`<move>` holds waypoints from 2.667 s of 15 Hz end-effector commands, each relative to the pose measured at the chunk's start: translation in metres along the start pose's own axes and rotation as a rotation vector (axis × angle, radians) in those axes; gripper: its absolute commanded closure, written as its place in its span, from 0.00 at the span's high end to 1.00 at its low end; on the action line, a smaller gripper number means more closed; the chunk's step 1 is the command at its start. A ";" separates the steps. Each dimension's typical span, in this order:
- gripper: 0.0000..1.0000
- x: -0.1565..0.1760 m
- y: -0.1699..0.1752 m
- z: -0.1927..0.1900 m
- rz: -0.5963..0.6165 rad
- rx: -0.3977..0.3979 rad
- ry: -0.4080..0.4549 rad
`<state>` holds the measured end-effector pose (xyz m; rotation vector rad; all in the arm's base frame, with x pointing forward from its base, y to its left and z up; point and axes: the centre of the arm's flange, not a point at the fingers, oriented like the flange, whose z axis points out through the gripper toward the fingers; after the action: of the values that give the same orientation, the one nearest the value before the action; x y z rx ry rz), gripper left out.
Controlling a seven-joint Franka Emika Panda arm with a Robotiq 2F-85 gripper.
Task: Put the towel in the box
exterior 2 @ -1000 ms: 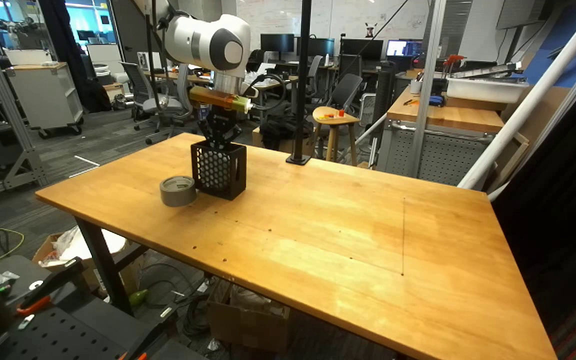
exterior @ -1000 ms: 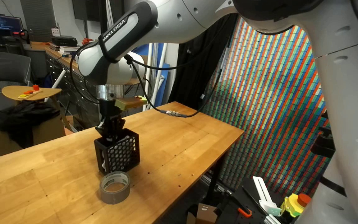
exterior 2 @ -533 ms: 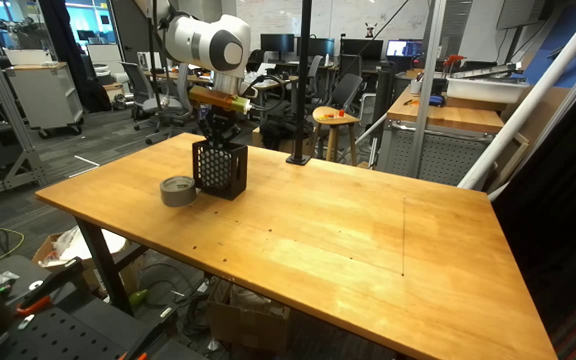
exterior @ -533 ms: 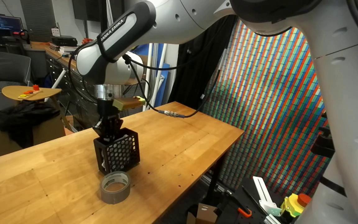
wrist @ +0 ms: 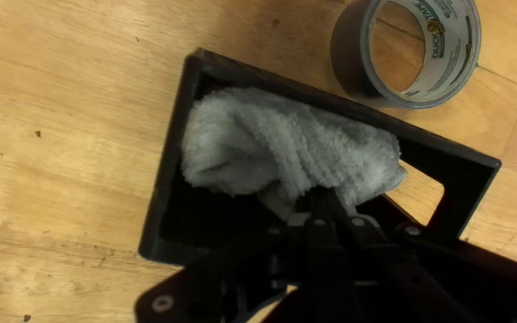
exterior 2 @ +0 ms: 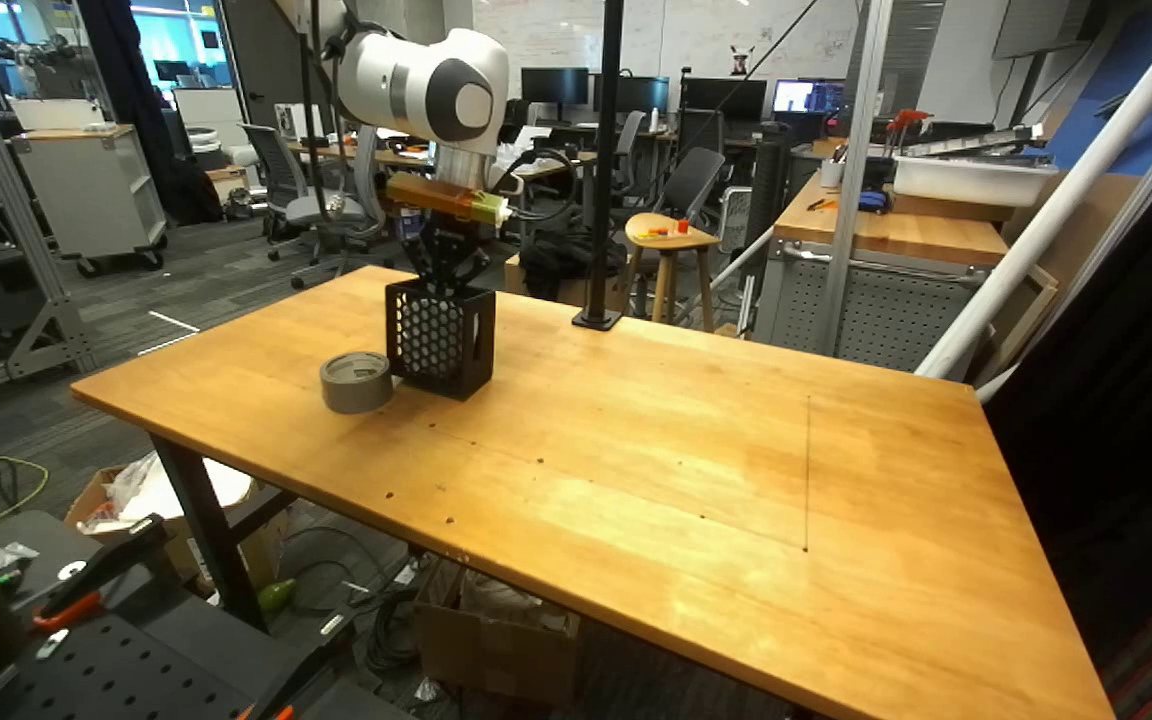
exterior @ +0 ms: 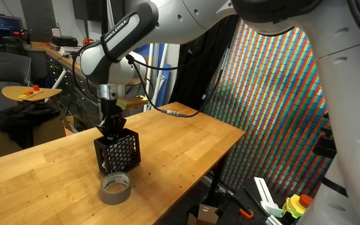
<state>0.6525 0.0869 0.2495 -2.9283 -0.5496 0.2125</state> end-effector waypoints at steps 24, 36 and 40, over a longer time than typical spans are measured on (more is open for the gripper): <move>0.03 -0.038 -0.008 -0.044 0.032 -0.092 0.034; 0.02 -0.027 -0.027 0.027 0.026 -0.037 0.038; 0.03 -0.015 -0.023 0.043 0.022 -0.024 0.057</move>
<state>0.6154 0.1030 0.2236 -2.9759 -0.5255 0.1697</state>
